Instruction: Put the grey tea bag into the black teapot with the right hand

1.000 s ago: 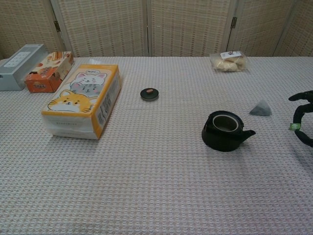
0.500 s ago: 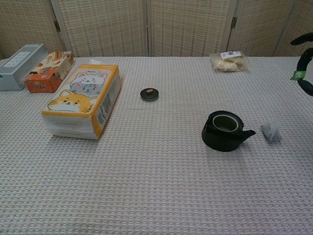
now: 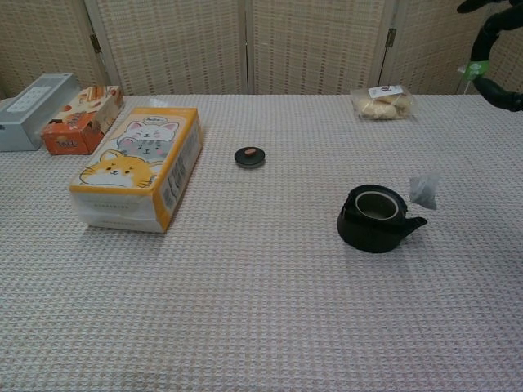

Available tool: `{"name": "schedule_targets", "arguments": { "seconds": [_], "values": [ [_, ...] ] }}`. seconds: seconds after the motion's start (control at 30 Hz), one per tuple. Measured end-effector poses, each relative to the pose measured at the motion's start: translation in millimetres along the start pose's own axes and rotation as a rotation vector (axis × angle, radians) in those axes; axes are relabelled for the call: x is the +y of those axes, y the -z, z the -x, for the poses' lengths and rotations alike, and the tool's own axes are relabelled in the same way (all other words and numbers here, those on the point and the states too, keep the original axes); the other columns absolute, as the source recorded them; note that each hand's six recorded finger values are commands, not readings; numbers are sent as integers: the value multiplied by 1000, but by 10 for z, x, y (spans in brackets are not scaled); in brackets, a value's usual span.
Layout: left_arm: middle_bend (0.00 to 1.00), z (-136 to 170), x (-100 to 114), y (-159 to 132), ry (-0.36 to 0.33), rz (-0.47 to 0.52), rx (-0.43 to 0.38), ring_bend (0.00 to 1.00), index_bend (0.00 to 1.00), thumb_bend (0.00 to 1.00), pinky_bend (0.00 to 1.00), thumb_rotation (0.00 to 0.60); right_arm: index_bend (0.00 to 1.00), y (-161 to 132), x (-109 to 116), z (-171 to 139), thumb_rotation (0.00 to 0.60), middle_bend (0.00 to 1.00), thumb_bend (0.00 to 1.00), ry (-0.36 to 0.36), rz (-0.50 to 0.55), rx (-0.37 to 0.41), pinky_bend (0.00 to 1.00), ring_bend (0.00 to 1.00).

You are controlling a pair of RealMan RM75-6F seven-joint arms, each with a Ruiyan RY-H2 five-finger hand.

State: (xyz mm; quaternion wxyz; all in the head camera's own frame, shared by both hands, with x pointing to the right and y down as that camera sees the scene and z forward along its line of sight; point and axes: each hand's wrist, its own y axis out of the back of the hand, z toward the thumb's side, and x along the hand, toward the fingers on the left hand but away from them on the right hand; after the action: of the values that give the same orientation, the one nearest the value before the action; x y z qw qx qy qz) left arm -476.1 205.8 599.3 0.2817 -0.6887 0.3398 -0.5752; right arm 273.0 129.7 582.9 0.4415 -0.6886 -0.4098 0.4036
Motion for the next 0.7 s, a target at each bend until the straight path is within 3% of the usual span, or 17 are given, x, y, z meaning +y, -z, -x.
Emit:
{"name": "schedule_targets", "arguments": {
  "seconds": [0.33,0.7],
  "values": [
    [0,2,41,80,-2,27,14,0,10,139,92,600,623,-186,44,174,600,131,410,19,-33,34,0,0],
    [0,-31,38,148,10,41,30,0,10,139,92,600,623,-233,-137,292,600,131,409,-17,-56,51,0,0]
  ]
}}
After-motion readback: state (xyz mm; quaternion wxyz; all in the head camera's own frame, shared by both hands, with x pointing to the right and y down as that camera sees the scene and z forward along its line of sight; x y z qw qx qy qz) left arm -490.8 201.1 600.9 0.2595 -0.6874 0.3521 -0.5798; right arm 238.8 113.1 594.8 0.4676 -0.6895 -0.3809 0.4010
